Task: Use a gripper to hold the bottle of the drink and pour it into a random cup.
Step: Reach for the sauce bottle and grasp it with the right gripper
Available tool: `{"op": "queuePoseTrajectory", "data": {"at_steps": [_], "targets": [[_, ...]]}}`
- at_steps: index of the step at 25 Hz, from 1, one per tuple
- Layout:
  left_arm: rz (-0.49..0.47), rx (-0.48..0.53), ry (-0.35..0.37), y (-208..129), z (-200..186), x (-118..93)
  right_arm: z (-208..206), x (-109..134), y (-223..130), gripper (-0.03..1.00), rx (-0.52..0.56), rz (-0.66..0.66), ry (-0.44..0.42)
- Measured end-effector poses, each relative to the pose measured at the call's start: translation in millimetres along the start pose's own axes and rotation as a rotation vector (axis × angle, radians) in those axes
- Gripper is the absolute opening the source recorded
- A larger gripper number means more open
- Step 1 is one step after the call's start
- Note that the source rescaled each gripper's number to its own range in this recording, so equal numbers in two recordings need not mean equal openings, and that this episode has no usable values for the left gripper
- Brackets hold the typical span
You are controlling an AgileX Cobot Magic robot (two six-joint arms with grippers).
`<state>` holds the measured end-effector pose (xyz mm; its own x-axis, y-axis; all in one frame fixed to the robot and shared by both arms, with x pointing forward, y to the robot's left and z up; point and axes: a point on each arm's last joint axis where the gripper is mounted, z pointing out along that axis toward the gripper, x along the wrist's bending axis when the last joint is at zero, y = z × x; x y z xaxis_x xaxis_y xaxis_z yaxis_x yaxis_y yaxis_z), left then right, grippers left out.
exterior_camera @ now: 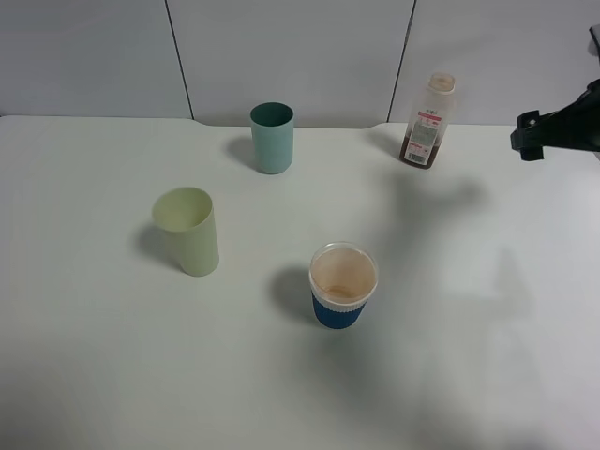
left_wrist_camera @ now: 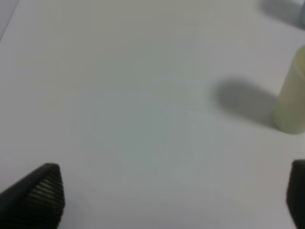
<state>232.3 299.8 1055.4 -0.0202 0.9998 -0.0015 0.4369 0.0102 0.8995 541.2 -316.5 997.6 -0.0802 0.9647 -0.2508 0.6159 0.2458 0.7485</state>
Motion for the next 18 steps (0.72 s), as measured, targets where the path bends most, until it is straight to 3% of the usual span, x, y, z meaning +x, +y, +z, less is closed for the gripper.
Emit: {"op": "queuePoseTrajectory", "data": {"at_steps": [11,18], "targets": [[-0.001,0.0,0.0,0,0,0,36,-14,-23,1.0,-0.021,-0.022,0.149],[-0.001,0.0,0.0,0,0,0,52,-9,-28,1.0,-0.045,-0.09,0.272]]}}
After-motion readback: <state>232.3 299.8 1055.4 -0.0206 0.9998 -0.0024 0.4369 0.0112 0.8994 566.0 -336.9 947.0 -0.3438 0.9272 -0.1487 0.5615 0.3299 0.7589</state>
